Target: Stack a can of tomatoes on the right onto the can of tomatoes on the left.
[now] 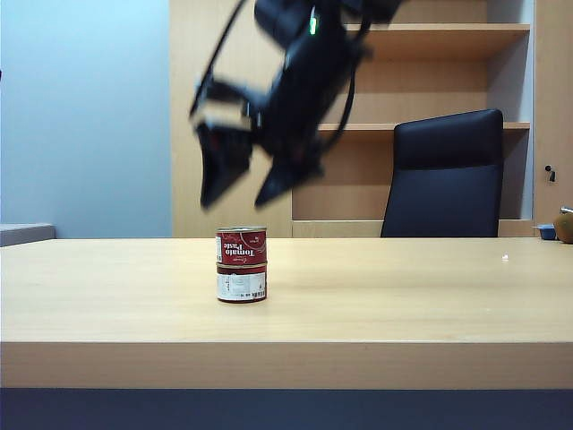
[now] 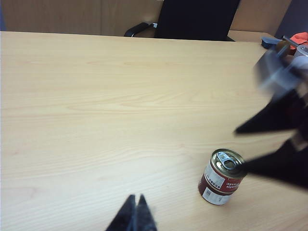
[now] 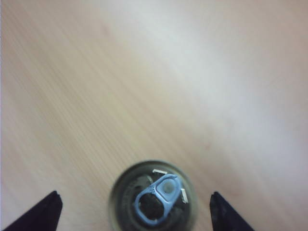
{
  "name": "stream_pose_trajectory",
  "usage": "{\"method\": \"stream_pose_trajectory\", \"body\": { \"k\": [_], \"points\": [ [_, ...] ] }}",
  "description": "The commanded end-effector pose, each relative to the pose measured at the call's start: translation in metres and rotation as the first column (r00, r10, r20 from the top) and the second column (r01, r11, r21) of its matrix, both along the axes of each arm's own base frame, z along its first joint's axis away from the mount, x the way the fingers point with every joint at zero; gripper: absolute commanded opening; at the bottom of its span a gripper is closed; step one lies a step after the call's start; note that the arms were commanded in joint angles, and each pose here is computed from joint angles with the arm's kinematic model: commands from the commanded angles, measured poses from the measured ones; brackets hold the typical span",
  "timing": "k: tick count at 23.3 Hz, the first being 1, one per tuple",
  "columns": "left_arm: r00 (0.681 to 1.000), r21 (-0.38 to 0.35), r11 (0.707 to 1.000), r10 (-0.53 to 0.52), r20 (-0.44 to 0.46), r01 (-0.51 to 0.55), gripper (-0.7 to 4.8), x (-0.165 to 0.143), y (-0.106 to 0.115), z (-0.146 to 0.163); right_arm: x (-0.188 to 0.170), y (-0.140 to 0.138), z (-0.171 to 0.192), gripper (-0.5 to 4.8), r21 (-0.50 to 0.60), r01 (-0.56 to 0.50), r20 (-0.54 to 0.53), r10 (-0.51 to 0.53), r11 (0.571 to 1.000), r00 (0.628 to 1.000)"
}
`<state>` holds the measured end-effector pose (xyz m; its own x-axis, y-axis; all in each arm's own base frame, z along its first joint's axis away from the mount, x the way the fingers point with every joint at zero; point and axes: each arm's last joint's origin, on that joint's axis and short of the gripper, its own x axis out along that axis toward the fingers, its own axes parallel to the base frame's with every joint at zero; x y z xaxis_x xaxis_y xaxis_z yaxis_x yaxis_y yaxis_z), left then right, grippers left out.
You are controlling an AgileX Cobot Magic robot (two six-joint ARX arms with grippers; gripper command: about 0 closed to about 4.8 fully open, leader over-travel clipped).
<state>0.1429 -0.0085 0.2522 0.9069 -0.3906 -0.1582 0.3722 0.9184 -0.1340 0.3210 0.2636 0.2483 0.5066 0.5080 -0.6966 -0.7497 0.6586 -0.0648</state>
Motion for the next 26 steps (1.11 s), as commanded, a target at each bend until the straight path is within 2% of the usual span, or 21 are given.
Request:
{"method": "stream_pose_trajectory", "body": {
  "k": [1,2,3,5,8,13,17,22,26],
  "points": [
    [1.0,0.005,1.0,0.004,0.027,-0.004,-0.05,0.0,0.0,0.003,-0.032,-0.013,0.062,1.83,0.037,-0.011,0.133,0.006,0.999,0.991],
    [0.999,0.007,1.0,0.03,0.027,-0.03,-0.05,0.0,0.001,0.003,-0.043,-0.021,0.077,0.33,0.026,-0.035,0.161,0.03,0.999,0.986],
    [0.998,0.007,0.999,0.051,0.027,-0.051,-0.05,0.0,0.001,0.004,-0.057,-0.034,0.091,-0.06,0.043,-0.041,0.196,0.031,0.998,0.98],
    [0.994,0.009,0.996,0.091,0.058,-0.092,-0.05,-0.004,0.002,0.007,-0.081,-0.058,0.099,-0.06,0.149,-0.001,0.273,-0.04,0.989,0.961],
    [0.98,0.02,0.986,0.16,0.122,-0.164,-0.05,-0.013,0.004,0.013,-0.11,-0.085,0.098,-0.06,0.312,0.038,0.362,-0.156,0.949,0.919],
    [0.928,0.014,0.958,0.273,0.252,-0.285,-0.05,-0.03,0.007,0.016,-0.158,-0.132,0.084,-0.06,0.525,0.098,0.479,-0.389,0.846,0.787],
    [0.908,-0.003,0.954,0.287,0.305,-0.3,-0.05,-0.036,0.008,0.008,-0.184,-0.158,0.08,-0.05,0.614,0.123,0.505,-0.507,0.78,0.699],
    [0.905,-0.007,0.958,0.273,0.326,-0.287,-0.05,-0.043,0.007,-0.006,-0.218,-0.189,0.094,-0.05,0.687,0.106,0.513,-0.583,0.719,0.63],
    [0.881,-0.019,0.946,0.309,0.357,-0.324,-0.05,-0.05,0.008,-0.016,-0.242,-0.212,0.101,-0.05,0.739,0.135,0.494,-0.667,0.66,0.557]
  ]
}}
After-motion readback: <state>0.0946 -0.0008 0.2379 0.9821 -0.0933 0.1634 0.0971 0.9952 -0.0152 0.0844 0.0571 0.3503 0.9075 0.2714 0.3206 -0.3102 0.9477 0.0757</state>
